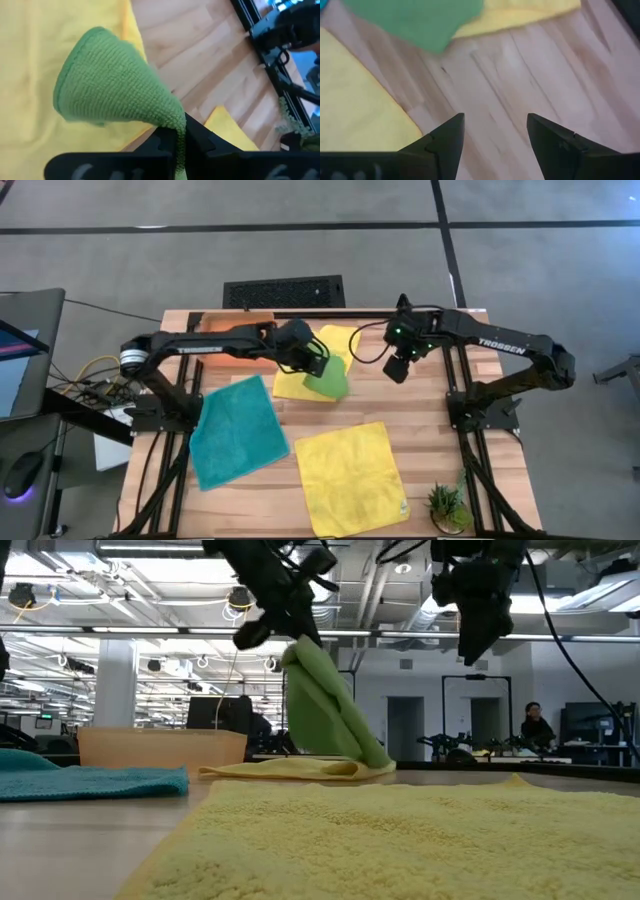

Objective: Fold microfiber towels
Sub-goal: Put the green microfiber towel into the orange bin

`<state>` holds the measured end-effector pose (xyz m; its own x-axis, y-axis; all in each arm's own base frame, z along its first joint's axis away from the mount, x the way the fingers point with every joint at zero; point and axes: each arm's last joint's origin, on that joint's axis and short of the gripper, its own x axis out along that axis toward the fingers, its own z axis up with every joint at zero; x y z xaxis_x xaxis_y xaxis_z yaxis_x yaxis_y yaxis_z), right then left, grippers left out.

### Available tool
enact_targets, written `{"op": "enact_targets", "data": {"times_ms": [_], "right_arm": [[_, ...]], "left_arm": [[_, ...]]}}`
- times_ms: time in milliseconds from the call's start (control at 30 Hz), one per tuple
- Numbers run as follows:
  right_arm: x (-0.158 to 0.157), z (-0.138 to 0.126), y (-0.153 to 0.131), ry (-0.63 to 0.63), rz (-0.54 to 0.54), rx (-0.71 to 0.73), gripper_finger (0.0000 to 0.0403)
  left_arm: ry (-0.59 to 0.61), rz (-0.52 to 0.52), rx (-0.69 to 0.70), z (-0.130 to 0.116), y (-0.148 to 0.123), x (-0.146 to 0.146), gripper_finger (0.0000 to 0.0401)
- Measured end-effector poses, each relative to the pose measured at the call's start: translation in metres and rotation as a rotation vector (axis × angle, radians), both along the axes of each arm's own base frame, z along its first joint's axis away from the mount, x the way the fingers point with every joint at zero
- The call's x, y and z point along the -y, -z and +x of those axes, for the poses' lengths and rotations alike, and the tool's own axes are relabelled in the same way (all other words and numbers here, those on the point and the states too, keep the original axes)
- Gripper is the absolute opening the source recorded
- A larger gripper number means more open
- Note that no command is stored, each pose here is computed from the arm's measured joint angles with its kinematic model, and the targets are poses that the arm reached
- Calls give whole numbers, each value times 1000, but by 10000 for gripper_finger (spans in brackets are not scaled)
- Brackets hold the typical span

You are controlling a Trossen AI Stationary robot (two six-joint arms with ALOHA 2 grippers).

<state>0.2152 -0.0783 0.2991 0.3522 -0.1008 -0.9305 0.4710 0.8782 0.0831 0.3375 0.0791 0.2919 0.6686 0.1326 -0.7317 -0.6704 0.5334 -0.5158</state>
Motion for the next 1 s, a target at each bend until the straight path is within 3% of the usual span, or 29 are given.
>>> {"op": "enact_targets", "data": {"times_ms": [233, 433, 1000], "right_arm": [[-6, 15, -6, -136, -44, 134, 240], [-5, 20, -9, -180, -47, 201, 240], [-5, 20, -9, -204, -63, 210, 240]], "left_arm": [[-68, 27, 6, -29, -25, -7, 0], [-109, 54, -24, -54, -38, -25, 0], [36, 94, 29, -125, -43, -121, 0]]}}
